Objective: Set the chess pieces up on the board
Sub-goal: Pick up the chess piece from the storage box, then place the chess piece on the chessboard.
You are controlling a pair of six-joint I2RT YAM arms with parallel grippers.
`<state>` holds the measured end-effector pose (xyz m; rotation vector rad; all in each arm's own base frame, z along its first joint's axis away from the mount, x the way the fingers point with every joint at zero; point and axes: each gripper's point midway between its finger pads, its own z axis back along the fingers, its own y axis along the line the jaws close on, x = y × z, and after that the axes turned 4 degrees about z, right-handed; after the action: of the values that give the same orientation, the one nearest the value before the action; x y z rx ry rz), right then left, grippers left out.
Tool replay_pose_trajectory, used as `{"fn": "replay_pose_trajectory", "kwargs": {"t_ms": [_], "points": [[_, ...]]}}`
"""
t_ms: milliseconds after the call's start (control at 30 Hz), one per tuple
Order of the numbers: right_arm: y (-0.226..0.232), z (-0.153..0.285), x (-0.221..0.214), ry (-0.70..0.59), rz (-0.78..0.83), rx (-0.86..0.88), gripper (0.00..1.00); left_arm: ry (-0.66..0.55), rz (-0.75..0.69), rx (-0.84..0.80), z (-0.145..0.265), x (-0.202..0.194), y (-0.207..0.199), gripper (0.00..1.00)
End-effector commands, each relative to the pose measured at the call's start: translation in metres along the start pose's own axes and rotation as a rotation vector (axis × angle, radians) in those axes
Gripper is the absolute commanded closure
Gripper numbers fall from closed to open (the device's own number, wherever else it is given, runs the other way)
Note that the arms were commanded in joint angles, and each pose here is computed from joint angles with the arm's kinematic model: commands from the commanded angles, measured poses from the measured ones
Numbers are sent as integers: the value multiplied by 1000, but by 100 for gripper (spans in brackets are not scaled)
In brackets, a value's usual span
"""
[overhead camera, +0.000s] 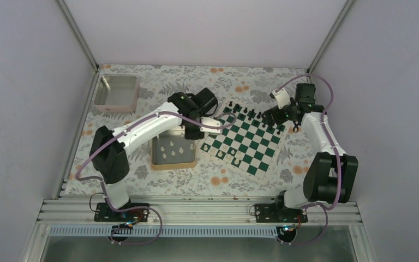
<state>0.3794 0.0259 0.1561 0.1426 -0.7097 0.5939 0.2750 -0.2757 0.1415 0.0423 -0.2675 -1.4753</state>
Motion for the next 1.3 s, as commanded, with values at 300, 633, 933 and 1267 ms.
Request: {"fn": "replay_pose_trajectory", "kwargs": {"t_ms": [300, 633, 933, 1267], "points": [[-56, 8, -14, 28, -142, -139, 0, -122, -256, -68, 14, 114, -40, 92], [-58, 8, -15, 31, -158, -128, 0, -147, -387, -113, -12, 171, -83, 91], [-65, 2, -26, 73, -192, -130, 0, -161, -466, -146, -34, 205, -119, 91], [-65, 6, -23, 57, -197, -123, 0, -181, -492, -148, -57, 222, -131, 91]]}}
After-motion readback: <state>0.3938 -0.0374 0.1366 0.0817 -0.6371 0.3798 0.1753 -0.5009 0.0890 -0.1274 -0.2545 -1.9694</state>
